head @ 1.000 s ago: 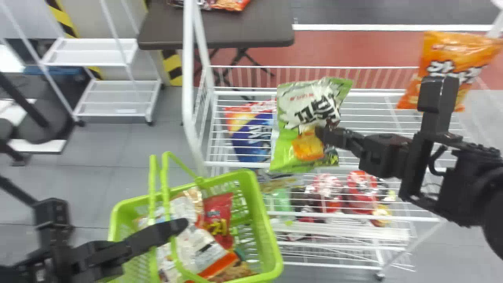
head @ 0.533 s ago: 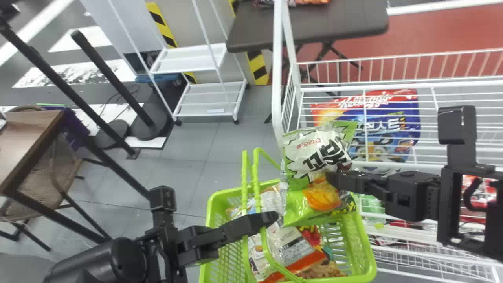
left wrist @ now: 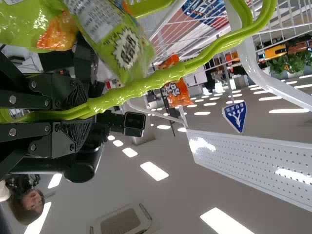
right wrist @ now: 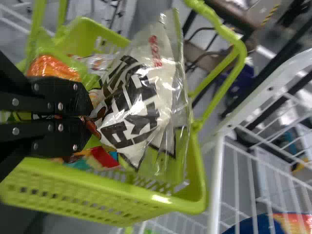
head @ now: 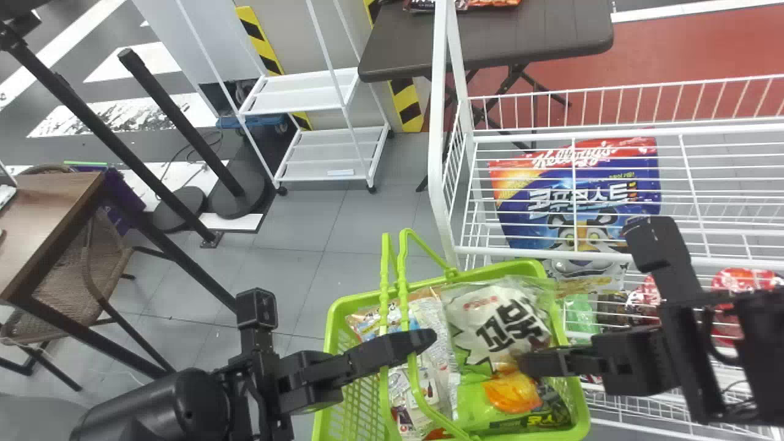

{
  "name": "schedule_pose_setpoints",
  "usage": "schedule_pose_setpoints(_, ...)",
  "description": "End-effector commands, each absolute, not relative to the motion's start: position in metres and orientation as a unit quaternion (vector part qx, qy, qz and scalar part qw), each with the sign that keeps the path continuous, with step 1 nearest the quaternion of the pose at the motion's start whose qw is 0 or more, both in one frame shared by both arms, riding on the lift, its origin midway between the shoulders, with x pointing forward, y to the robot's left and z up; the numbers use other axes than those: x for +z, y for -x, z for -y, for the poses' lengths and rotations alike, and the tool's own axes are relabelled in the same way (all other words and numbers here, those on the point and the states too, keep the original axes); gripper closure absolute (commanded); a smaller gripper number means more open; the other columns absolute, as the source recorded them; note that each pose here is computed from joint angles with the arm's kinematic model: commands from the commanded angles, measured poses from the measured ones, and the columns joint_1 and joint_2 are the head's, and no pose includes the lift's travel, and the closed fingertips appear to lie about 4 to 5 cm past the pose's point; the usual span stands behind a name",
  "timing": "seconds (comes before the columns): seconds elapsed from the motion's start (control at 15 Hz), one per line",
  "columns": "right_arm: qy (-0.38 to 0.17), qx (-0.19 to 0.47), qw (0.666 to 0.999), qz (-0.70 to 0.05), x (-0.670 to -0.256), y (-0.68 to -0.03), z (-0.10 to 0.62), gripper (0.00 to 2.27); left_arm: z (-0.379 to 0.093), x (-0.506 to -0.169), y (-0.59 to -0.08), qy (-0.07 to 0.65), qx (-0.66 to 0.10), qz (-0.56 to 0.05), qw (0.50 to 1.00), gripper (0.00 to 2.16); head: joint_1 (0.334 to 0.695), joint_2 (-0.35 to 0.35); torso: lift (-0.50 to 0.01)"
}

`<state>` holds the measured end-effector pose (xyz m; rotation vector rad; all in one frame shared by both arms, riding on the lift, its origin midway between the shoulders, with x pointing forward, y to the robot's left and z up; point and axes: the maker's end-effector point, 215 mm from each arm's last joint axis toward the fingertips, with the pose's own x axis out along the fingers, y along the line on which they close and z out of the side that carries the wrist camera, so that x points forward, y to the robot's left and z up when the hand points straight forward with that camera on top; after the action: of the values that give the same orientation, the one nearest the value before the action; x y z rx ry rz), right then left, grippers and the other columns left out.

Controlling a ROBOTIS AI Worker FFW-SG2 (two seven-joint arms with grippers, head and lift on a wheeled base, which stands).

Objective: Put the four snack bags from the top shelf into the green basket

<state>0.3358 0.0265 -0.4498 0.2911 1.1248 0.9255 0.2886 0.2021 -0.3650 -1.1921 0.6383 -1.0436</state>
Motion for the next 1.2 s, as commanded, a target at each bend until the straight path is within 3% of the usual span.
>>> schedule_pose_setpoints(0.0,-0.129,0.415,0.734,-0.522,-0.444,-0.343,-0.012,0.0,-0.201,-0.362,-0.289,0.528,-0.465,-0.278,0.654,2.15,0.695,0.35,0.0)
schedule_pose_setpoints(0.27,-0.246,0.412,0.752,-0.452,-0.382,-0.39,0.036,0.06,-0.203,-0.364,-0.288,0.527,-0.463,-0.28,0.655,2.15,0.695,0.35,0.0)
schedule_pose_setpoints(0.33,-0.262,0.395,0.768,-0.43,-0.372,-0.405,0.058,0.06,-0.203,-0.364,-0.288,0.527,-0.463,-0.28,0.655,2.15,0.695,0.325,0.0)
schedule_pose_setpoints(0.4,-0.26,0.369,0.805,-0.385,-0.36,-0.437,0.081,0.06,-0.203,-0.364,-0.289,0.528,-0.463,-0.28,0.655,2.15,0.695,0.303,0.0)
schedule_pose_setpoints(0.53,-0.197,0.267,0.897,-0.293,-0.35,-0.511,0.154,0.06,-0.203,-0.364,-0.29,0.527,-0.464,-0.28,0.655,2.15,0.695,0.24,0.0)
schedule_pose_setpoints(0.6,-0.137,0.198,0.94,-0.242,-0.343,-0.548,0.199,0.06,-0.203,-0.364,-0.29,0.529,-0.463,-0.28,0.654,2.15,0.695,0.149,0.0)
schedule_pose_setpoints(0.67,-0.082,0.14,0.966,-0.201,-0.334,-0.573,0.235,0.06,-0.203,-0.364,-0.29,0.529,-0.463,-0.28,0.654,2.15,0.695,0.1,0.0)
schedule_pose_setpoints(0.87,0.014,0.032,0.986,-0.16,-0.326,-0.615,0.302,0.06,-0.204,-0.365,-0.29,0.529,-0.463,-0.28,0.654,2.15,0.695,-0.042,0.0)
schedule_pose_setpoints(0.93,0.028,0.011,0.987,-0.157,-0.329,-0.626,0.318,0.06,-0.204,-0.366,-0.289,0.53,-0.461,-0.281,0.654,2.15,0.695,-0.094,0.0)
schedule_pose_setpoints(1.13,0.039,-0.035,0.983,-0.178,-0.357,-0.64,0.352,0.07,-0.205,-0.366,-0.289,0.53,-0.46,-0.28,0.655,2.15,0.695,-0.143,0.0)
